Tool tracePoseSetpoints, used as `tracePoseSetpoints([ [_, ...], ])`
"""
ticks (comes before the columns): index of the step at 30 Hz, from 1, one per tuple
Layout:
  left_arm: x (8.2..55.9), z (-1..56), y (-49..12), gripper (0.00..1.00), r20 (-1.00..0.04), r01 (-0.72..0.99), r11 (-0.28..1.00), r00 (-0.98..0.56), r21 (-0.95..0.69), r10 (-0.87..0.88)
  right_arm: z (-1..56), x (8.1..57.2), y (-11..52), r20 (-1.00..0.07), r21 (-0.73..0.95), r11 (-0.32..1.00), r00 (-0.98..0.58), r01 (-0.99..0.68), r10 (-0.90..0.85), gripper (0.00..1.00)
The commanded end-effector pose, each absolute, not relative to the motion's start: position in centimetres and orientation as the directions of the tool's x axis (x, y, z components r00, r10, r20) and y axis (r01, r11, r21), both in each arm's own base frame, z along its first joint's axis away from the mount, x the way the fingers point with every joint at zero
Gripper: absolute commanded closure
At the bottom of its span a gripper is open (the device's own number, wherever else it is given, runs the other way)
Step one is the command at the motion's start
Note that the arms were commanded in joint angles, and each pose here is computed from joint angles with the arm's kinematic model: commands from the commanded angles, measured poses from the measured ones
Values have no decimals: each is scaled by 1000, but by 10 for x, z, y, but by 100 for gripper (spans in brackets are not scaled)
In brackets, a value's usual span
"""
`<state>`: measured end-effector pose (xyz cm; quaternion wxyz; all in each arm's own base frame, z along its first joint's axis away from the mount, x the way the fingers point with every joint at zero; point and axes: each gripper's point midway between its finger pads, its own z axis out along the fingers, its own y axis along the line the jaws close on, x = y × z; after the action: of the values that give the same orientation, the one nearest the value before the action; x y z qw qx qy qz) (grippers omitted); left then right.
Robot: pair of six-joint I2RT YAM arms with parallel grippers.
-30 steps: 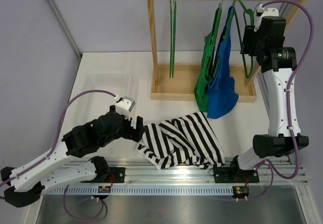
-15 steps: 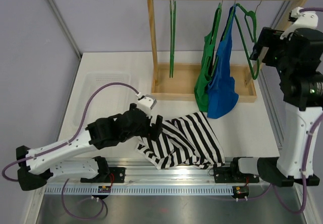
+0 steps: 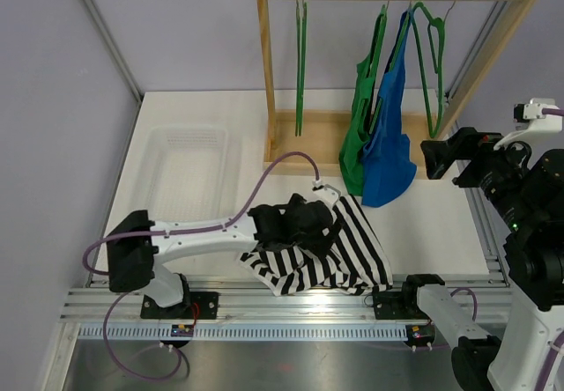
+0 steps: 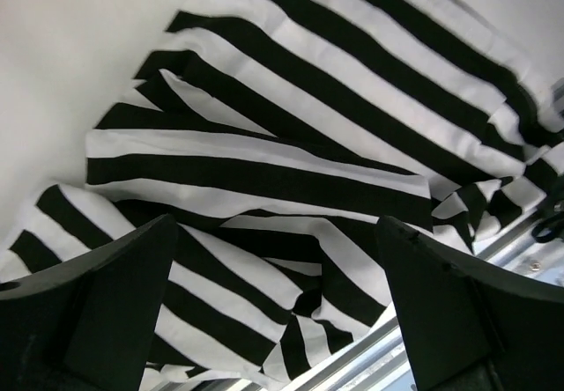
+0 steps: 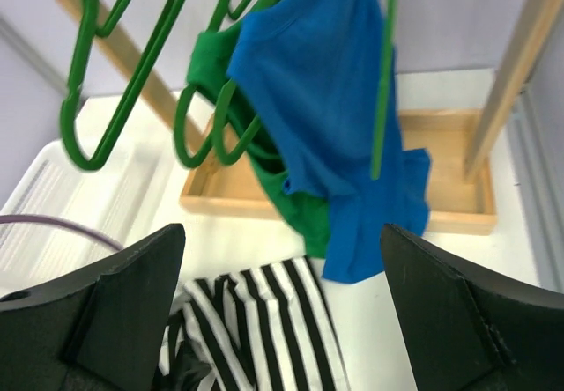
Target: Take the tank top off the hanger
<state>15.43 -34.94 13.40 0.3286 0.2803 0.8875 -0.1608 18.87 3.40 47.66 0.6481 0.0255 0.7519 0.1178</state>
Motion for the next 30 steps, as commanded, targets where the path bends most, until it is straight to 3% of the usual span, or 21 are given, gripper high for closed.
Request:
tracePoseSetpoints([
  [1,147,118,-371,1,-654,612,782,-639,-114,405,483,182,62,-968,238,932,-147,-273,204,1],
  [5,143,73,-364,3,-586,580,811,-685,-80,432,488,175,68,-968,246,918,-126,-311,217,1],
  [8,136,46,-358,16,-541,568,820,-712,-69,448,487,174,76,-965,257,899,-144,-355,219,0],
  [10,132,39,-357,35,-525,569,818,-723,-86,448,486,174,78,-965,258,895,-146,-363,218,1],
  [12,128,35,-355,48,-520,572,815,-727,-96,449,485,175,77,-965,256,898,-144,-358,218,1],
  [13,128,36,-354,60,-521,572,815,-726,-97,448,485,175,76,-965,256,899,-144,-355,218,1],
  [14,128,40,-352,83,-528,572,815,-723,-98,444,485,174,76,-966,255,900,-142,-354,218,1],
  [16,135,48,-346,100,-558,550,832,-714,-74,422,485,174,75,-966,252,903,-137,-349,217,1],
  [23,175,136,-284,100,-728,347,934,-619,81,294,489,173,73,-968,246,906,-125,-344,216,1],
  [30,207,251,-209,100,-853,151,986,-503,69,137,492,173,73,-969,246,906,-120,-346,217,1],
])
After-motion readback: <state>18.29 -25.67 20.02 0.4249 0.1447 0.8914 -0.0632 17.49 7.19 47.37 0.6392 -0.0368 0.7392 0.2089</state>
